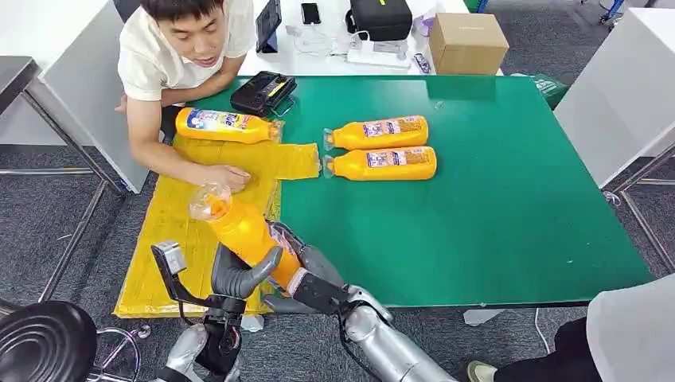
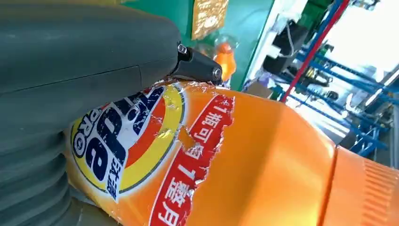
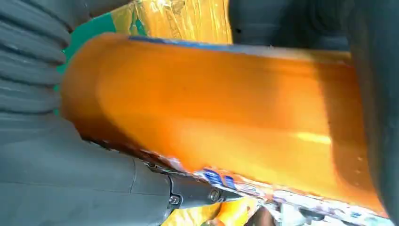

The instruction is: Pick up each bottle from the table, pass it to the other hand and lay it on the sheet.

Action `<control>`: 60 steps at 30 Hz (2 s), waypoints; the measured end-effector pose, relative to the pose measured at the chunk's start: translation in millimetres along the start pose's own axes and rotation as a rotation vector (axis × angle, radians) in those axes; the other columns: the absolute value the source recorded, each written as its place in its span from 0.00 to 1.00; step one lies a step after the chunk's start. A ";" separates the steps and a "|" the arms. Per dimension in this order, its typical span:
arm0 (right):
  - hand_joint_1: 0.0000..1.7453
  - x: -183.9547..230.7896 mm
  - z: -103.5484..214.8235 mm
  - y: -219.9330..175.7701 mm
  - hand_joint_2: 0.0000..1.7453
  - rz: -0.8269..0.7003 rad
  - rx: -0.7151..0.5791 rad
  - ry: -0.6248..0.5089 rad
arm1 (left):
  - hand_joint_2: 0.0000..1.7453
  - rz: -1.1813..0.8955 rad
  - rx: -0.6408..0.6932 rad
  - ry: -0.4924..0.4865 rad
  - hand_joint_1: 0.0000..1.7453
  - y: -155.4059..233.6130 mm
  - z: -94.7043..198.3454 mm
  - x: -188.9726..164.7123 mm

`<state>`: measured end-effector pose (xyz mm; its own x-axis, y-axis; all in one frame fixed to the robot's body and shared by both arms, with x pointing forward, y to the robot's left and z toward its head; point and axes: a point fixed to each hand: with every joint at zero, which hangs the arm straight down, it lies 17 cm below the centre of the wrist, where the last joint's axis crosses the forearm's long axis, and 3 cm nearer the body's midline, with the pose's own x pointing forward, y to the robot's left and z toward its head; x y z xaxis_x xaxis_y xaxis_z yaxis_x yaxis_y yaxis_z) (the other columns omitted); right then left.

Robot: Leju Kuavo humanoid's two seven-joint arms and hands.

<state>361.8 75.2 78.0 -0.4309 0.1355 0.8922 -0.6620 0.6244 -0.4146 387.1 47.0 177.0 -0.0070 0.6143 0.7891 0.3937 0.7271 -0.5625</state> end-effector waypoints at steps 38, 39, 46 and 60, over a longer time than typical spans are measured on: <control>0.00 42.5 -4.8 50.6 0.00 0.111 0.107 -0.100 | 1.00 -1.794 0.040 0.326 1.00 202.0 -82.1 -13.2; 0.00 45.7 -5.7 51.0 0.00 0.112 0.109 -0.110 | 1.00 -1.803 0.018 0.350 1.00 203.9 -80.8 -18.3; 0.00 53.6 -7.5 53.4 0.00 0.110 0.117 -0.138 | 1.00 -1.823 -0.118 0.511 1.00 216.2 -76.3 -41.3; 0.00 54.9 -7.2 53.4 0.00 0.108 0.116 -0.146 | 1.00 -1.830 -0.175 0.605 0.00 228.3 -69.8 -50.6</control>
<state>307.2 121.5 106.1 -0.5820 0.0793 0.8093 -0.6694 0.5184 -0.5322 541.5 160.5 25.9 -0.1988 -0.9364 0.2893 0.3522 0.2072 0.9127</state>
